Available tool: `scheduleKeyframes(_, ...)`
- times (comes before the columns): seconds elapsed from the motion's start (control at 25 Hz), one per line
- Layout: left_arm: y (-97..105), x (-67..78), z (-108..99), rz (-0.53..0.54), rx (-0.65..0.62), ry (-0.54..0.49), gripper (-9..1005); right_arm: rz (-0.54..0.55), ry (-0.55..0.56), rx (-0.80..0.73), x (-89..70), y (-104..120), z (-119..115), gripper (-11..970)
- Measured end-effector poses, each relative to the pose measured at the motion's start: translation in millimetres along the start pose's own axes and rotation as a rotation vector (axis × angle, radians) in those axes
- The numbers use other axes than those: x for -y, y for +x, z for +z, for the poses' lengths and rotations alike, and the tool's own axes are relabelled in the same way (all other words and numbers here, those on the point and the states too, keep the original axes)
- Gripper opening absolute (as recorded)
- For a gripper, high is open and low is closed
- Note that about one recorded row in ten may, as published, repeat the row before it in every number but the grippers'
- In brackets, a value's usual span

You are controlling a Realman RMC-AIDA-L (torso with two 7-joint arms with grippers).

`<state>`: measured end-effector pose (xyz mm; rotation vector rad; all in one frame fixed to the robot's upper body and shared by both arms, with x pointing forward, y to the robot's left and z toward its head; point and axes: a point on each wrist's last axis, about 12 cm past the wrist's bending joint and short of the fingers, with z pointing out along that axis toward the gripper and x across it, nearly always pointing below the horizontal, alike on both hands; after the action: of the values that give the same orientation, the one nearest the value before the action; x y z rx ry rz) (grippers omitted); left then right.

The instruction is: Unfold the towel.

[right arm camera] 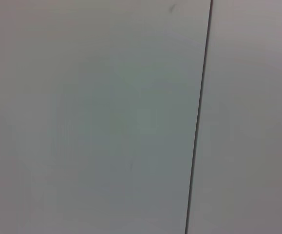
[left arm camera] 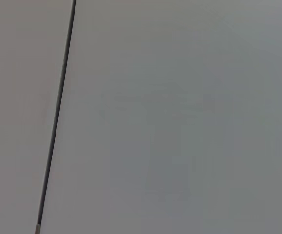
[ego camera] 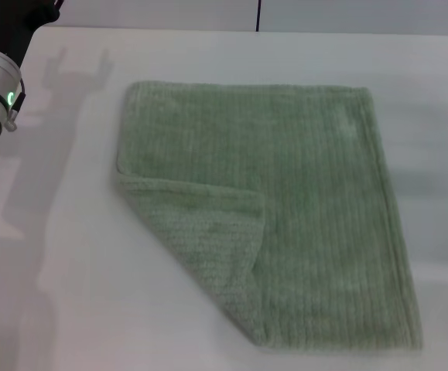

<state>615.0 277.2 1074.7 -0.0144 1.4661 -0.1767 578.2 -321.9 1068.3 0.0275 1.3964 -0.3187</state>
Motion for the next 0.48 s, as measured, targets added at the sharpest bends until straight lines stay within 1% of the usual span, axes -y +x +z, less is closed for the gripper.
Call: scheduleKeyframes(0.48, -4.0, 3.7, 5.4, 0.002, 0.013, 0.012, 798, 0.000, -0.024, 0.013, -5.9, -2.7, 0.8, 726)
